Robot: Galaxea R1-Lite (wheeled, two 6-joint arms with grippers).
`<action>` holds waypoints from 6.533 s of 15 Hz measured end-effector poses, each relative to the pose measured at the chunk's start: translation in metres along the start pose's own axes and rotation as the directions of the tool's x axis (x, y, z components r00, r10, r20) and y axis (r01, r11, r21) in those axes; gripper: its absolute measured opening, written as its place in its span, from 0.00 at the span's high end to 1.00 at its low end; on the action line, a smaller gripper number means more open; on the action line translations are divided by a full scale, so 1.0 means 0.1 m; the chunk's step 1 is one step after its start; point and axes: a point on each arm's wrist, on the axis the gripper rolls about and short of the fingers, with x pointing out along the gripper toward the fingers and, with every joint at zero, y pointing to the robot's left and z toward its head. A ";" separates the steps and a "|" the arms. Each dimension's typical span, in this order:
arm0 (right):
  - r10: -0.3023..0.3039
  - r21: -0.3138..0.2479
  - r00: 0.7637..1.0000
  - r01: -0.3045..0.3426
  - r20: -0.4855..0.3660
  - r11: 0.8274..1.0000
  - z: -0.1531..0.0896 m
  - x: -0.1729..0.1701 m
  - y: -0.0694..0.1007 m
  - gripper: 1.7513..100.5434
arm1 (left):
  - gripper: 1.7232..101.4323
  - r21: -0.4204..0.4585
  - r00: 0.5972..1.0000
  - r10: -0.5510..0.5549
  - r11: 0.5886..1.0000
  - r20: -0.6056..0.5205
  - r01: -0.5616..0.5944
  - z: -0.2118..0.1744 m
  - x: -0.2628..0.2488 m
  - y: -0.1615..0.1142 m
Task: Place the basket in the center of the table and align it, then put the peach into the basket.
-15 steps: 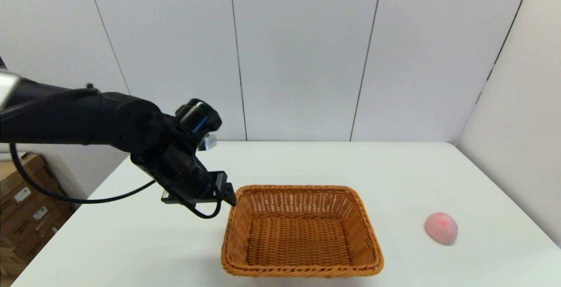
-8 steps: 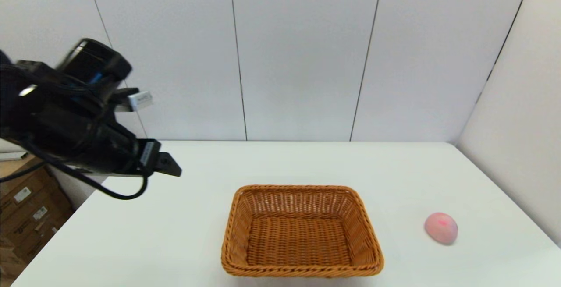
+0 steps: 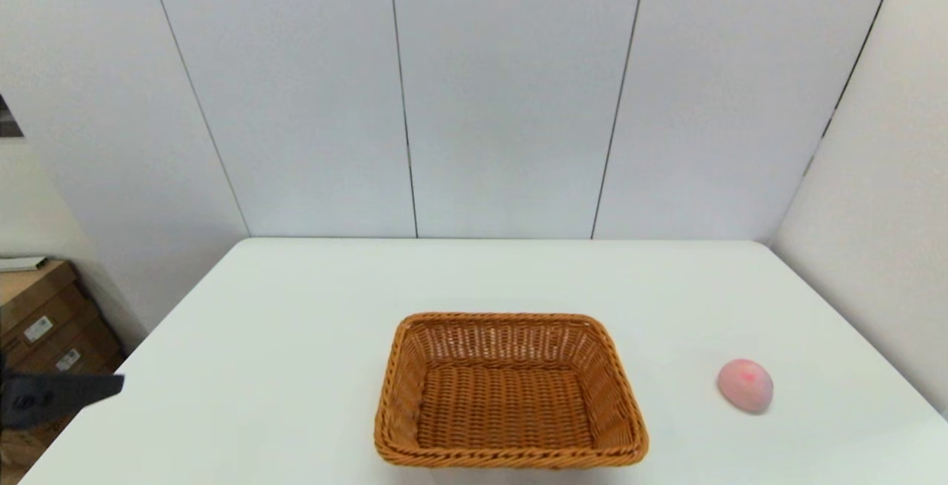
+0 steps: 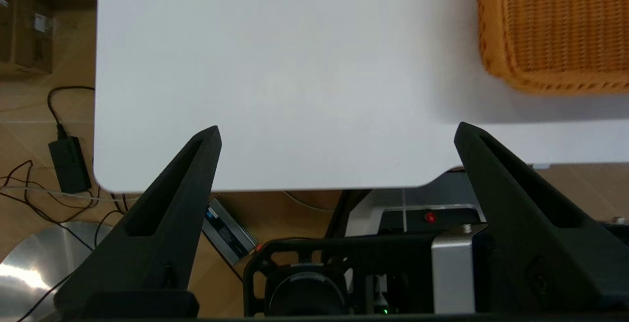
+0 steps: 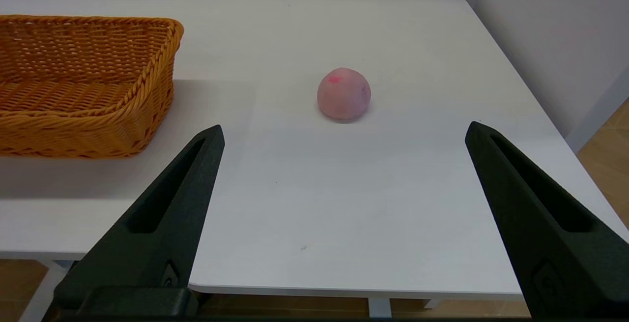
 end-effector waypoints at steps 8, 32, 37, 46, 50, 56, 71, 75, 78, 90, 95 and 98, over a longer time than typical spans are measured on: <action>-0.002 0.004 1.000 0.002 -0.001 1.000 0.00 0.00 0.00 0.03 | 0.04 -0.058 0.965 0.093 0.995 0.247 -0.082 -1.30 -0.21 0.17; -0.033 0.041 0.919 0.053 -0.394 0.998 1.25 0.41 -0.01 0.03 | 0.04 0.041 0.752 0.008 0.998 0.659 -0.046 -1.93 0.56 0.20; -0.043 0.096 0.729 0.148 -0.683 0.984 1.36 1.53 -0.04 0.03 | 0.04 0.040 0.752 0.008 0.998 0.659 -0.046 -1.93 0.56 0.20; -0.072 0.093 0.593 0.242 -0.802 0.966 0.70 2.84 -0.03 0.03 | 0.04 0.034 0.752 0.011 0.998 0.659 -0.044 -1.93 0.56 0.20; -0.073 0.084 0.556 0.252 -0.828 0.964 0.42 3.15 -0.03 0.03 | 0.04 0.034 0.752 0.011 0.998 0.659 -0.044 -1.93 0.56 0.20; -0.116 0.037 0.508 0.282 -0.854 0.959 0.08 3.40 -0.03 0.43 | 0.04 0.033 0.752 0.011 0.999 0.659 -0.043 -1.93 0.56 0.20; 0.099 0.222 0.659 0.106 -0.745 0.969 1.02 2.97 0.41 0.97 | 0.04 0.024 0.752 0.012 0.999 0.659 -0.037 -1.93 0.56 0.20; 0.232 0.258 0.680 -0.066 -0.695 0.964 1.47 2.70 0.92 0.97 | 0.04 0.021 0.752 0.017 0.999 0.659 -0.040 -1.93 0.56 0.20; 0.308 0.253 0.648 -0.179 -0.697 0.951 1.49 2.64 1.31 0.97 | 0.04 0.020 0.752 0.018 0.999 0.659 -0.042 -1.93 0.56 0.20; 0.323 0.187 0.527 -0.296 -0.786 0.937 1.04 2.92 2.10 0.60 | 0.04 0.021 0.752 0.018 0.999 0.659 -0.042 -1.93 0.56 0.20; 0.328 0.199 0.542 -0.285 -0.773 0.938 1.12 2.89 2.05 0.33 | 0.04 0.013 0.752 0.018 0.999 0.659 -0.036 -1.93 0.56 0.20; 0.303 0.219 0.590 -0.211 -0.749 0.953 1.30 2.94 1.75 0.23 | 0.04 0.012 0.752 0.018 0.999 0.659 -0.034 -1.93 0.56 0.20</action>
